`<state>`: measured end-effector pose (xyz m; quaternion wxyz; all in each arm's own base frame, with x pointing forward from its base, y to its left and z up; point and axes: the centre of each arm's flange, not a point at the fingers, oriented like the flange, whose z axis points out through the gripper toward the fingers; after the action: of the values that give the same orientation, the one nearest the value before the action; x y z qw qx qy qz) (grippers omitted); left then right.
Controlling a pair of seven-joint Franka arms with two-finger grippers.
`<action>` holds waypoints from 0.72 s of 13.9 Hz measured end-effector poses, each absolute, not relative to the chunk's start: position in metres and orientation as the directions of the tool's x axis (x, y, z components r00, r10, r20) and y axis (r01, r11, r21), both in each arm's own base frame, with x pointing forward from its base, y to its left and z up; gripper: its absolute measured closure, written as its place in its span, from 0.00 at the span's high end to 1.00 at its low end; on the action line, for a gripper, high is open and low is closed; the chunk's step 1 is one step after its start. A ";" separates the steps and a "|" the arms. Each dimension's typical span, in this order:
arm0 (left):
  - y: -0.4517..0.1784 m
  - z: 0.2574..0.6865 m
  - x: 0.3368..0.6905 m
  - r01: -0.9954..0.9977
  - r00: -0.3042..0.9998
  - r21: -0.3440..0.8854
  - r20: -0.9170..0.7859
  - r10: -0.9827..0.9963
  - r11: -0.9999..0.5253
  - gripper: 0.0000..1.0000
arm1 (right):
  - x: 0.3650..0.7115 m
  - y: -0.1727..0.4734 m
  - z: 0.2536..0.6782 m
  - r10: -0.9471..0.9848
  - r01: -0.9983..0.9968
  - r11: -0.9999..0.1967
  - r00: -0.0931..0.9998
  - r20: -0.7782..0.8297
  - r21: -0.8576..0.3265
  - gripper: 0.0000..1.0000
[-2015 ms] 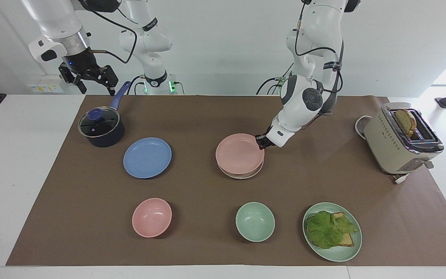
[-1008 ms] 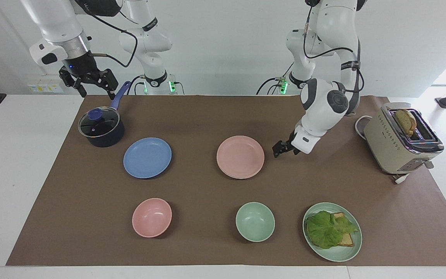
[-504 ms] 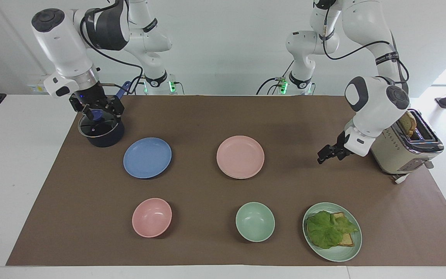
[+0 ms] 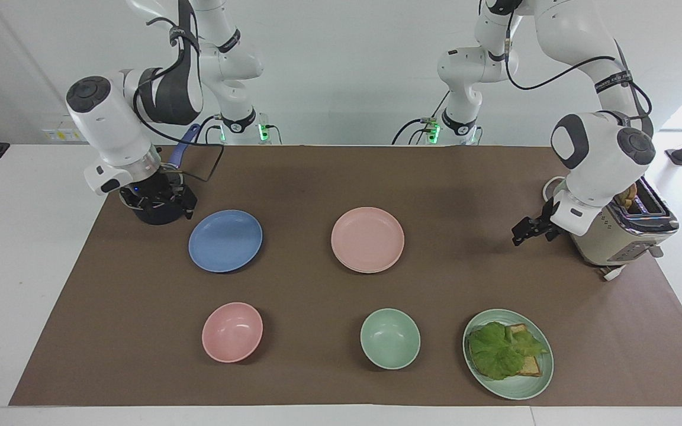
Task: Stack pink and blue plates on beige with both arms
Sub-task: 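Open the left gripper and withdraw it to the rest pose, then reach the right gripper to the blue plate's rim and grasp it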
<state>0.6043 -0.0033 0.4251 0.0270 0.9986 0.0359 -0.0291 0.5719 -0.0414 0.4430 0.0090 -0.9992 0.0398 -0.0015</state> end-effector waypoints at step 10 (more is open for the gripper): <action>0.001 0.538 0.587 0.051 0.999 0.036 -0.017 0.051 -0.998 1.00 | 0.575 -0.050 0.333 -0.033 -0.034 -0.999 0.999 -0.014 -0.026 1.00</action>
<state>0.5866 0.0011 0.5385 0.0184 0.9995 0.0256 -0.0079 0.5747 -0.0500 0.3335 0.0131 -0.9998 0.0168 0.0065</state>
